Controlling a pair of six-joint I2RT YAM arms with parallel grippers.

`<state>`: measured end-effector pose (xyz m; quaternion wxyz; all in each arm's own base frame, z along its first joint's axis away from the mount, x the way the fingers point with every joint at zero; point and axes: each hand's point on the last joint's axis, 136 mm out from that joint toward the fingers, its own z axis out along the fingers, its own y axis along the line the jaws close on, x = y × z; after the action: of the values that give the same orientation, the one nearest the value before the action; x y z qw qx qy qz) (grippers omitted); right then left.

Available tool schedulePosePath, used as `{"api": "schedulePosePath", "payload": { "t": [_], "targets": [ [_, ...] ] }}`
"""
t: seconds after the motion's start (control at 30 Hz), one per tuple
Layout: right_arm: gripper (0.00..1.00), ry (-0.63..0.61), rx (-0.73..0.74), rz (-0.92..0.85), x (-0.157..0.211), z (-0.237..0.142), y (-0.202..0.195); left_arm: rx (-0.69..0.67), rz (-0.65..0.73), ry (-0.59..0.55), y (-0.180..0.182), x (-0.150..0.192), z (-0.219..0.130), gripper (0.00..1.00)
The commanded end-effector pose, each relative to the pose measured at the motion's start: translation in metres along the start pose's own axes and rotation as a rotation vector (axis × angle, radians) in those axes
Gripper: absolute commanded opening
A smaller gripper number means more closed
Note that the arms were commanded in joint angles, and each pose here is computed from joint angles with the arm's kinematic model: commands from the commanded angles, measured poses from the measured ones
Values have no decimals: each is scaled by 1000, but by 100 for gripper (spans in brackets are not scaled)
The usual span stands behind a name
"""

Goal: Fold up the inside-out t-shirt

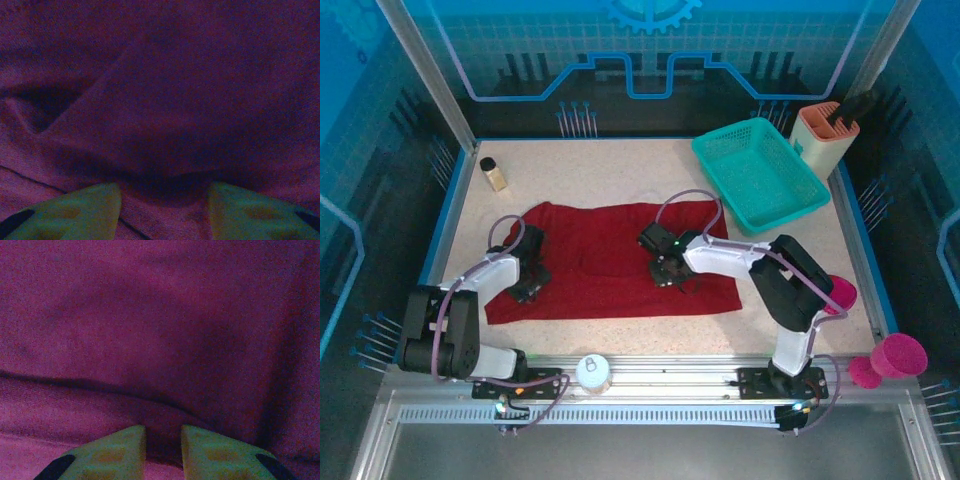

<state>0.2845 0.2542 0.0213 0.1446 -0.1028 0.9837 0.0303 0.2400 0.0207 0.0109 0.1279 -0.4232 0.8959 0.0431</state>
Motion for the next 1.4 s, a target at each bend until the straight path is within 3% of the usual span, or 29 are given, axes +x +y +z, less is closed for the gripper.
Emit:
{"api": "schedulePosePath", "payload": {
  "t": [0.0,0.3,0.43,0.63,0.77,0.9,1.03,1.1,1.17,1.37],
  "targets": [
    [28,-58,3,-11,-27,7,-3,5,0,34,0,5,8,49],
    [36,-166,-12,14,-76,-3,-20,6,-1,37,0,6,9,47],
    [37,-144,2,38,-70,-15,-46,8,-1,36,0,6,9,48],
    [42,-130,63,23,-24,-44,-82,9,2,39,-1,5,9,49],
    [41,-65,6,77,16,-41,-87,33,13,34,-8,1,3,58],
    [41,96,-76,166,75,-18,-88,91,18,48,-21,-3,-11,61],
    [43,251,-36,288,136,-21,-103,113,4,53,-24,-1,-11,62],
    [35,316,-101,347,162,-27,-95,108,7,75,-22,4,-9,62],
    [34,381,-102,429,188,-35,-92,104,8,90,-19,8,-10,62],
    [36,365,11,347,213,-68,-96,90,-20,54,0,11,-26,63]
  ]
}}
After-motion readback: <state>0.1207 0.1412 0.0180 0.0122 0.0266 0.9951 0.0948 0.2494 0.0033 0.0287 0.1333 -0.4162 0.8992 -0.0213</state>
